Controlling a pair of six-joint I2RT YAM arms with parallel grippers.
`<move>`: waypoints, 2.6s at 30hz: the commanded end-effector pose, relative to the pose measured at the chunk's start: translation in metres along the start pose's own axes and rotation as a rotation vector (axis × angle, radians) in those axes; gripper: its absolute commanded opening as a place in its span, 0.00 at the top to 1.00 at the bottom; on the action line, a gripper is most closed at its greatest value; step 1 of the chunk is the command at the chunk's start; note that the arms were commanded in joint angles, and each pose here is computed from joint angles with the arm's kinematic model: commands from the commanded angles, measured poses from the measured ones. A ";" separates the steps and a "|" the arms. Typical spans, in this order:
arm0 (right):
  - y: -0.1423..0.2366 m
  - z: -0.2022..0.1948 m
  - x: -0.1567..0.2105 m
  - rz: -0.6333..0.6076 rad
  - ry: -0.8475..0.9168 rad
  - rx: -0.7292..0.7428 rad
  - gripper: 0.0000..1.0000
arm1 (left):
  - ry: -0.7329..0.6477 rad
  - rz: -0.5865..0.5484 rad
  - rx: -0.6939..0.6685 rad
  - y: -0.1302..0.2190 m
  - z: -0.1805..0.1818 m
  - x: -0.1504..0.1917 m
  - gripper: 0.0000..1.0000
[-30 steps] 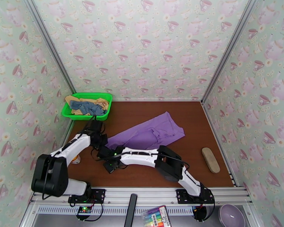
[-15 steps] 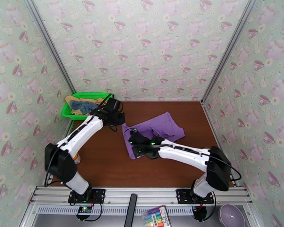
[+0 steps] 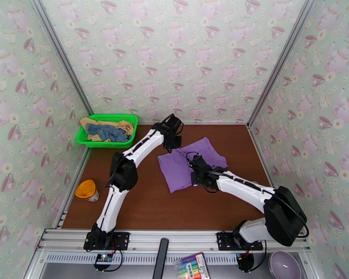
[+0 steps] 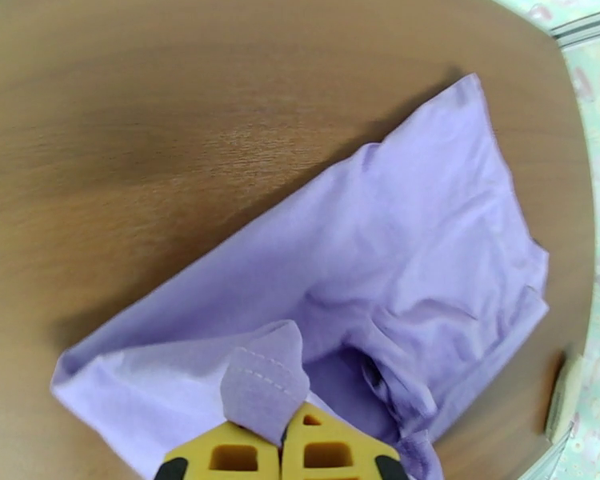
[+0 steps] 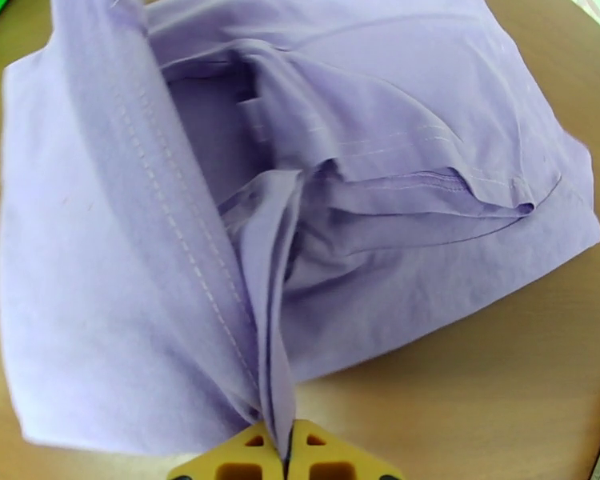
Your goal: Fold and stack the mixed laundry pile
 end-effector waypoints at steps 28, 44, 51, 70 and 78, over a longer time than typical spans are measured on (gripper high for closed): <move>0.017 -0.001 -0.044 -0.012 -0.085 -0.168 0.70 | 0.014 -0.095 -0.078 0.023 0.039 0.036 0.91; -0.067 0.064 0.026 0.224 -0.168 -0.332 1.00 | 0.098 0.035 -0.150 -0.079 0.103 0.073 1.00; -0.066 0.128 0.060 0.251 -0.160 -0.431 1.00 | -0.035 0.015 -0.020 -0.095 0.082 0.025 0.99; 0.005 0.069 -0.094 0.070 -0.023 -0.352 0.86 | -0.002 -0.269 -0.102 0.091 0.078 0.019 0.74; -0.059 0.043 -0.128 0.151 -0.043 -0.343 0.98 | 0.136 -0.187 -0.024 0.049 0.072 0.108 0.78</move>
Point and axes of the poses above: each hand's point on the last joint's axis, 136 mm out from that joint toward the fingers, its own y axis back along the fingers, its own z axis along the line the jaws close on, x = y × z, the point moved 5 cm from there along y, back along the fingers, and after that the axes turned 10 degrees about -y, right-handed, at the moved point
